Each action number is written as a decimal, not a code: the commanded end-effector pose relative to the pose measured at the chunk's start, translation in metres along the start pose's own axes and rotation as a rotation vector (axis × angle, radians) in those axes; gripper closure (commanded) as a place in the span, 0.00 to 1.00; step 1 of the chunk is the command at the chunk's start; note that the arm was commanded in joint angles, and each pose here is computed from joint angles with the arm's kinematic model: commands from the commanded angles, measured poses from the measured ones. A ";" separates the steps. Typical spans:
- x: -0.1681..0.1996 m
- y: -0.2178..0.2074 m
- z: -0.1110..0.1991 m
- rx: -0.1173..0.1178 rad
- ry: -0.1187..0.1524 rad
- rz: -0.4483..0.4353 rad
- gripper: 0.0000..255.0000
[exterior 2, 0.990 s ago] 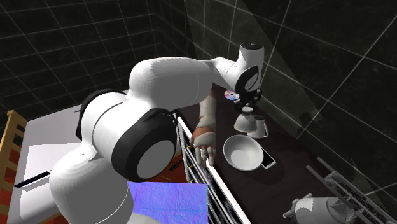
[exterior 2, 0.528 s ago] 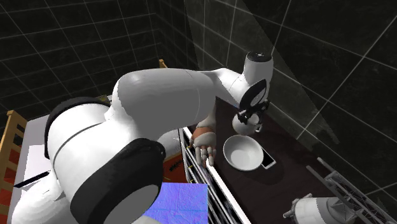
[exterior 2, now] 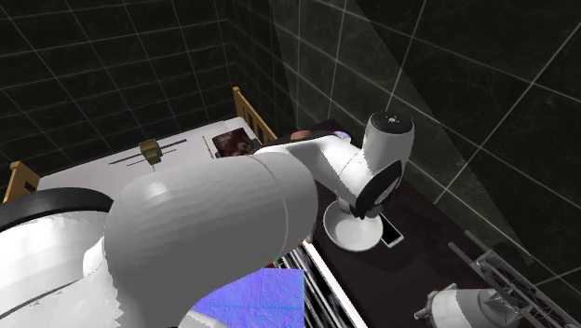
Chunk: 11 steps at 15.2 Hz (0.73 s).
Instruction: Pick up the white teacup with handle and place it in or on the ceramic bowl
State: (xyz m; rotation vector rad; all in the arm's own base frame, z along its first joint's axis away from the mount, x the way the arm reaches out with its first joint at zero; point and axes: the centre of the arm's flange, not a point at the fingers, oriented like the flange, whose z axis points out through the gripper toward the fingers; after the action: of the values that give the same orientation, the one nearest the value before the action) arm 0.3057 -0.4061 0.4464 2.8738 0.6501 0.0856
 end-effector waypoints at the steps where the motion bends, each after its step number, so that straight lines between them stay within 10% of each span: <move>1: -0.018 -0.007 0.001 0.002 -0.001 -0.001 1.00; 11: -0.019 -0.018 0.055 0.002 -0.001 -0.001 1.00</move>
State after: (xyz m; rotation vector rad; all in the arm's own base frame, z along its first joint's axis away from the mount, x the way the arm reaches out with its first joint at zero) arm 0.2857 -0.4095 0.3963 2.8739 0.6501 0.0852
